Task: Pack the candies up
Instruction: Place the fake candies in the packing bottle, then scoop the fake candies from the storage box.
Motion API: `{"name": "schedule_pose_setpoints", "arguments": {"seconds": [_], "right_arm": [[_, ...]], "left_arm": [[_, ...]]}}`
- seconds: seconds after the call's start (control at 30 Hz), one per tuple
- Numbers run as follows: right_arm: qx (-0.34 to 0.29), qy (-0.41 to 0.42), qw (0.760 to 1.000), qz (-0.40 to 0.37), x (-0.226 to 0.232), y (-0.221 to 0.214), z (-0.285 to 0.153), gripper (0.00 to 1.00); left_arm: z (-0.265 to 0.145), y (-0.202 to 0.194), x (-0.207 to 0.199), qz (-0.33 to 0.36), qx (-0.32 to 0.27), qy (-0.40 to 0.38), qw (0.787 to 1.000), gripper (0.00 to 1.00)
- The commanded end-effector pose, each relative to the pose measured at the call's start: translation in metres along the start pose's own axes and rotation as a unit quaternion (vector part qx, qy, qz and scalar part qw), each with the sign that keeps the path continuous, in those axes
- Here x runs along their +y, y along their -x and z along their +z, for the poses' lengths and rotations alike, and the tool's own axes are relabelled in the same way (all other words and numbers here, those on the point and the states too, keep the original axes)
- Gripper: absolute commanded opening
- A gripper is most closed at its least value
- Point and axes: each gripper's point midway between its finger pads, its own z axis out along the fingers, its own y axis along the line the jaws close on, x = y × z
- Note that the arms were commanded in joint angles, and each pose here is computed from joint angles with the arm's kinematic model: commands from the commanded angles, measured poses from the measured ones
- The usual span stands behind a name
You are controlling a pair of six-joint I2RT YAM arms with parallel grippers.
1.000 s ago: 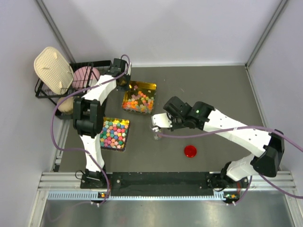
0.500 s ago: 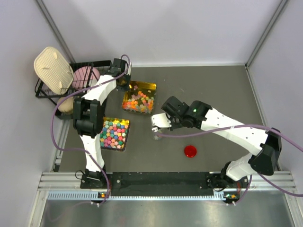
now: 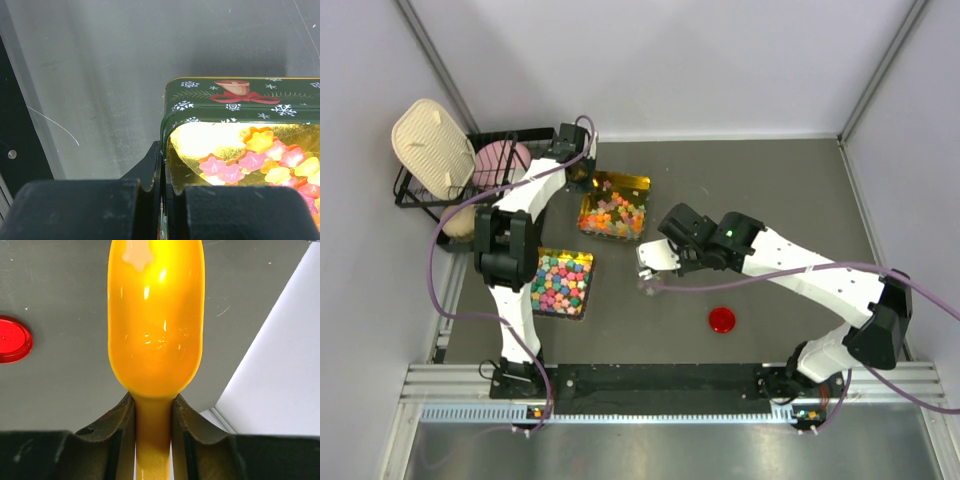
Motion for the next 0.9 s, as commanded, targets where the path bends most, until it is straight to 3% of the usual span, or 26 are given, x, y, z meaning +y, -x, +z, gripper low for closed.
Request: {"name": "schedule_pose_setpoints", "arguments": {"seconds": [0.0, 0.5, 0.87], "right_arm": [[-0.005, -0.038, 0.999, 0.001, -0.02, 0.007, -0.015, 0.0], [-0.016, -0.049, 0.999, 0.007, -0.03, 0.011, -0.023, 0.0], [-0.139, -0.095, 0.979, 0.113, -0.08, 0.02, -0.067, 0.0]], "left_arm": [[-0.012, 0.024, -0.007, -0.014, -0.042, -0.022, 0.999, 0.0], [-0.016, 0.026, -0.008, -0.014, -0.045, -0.023, 0.999, 0.0], [-0.015, 0.025, -0.01, -0.013, -0.038, -0.029, 0.999, 0.0]]}}
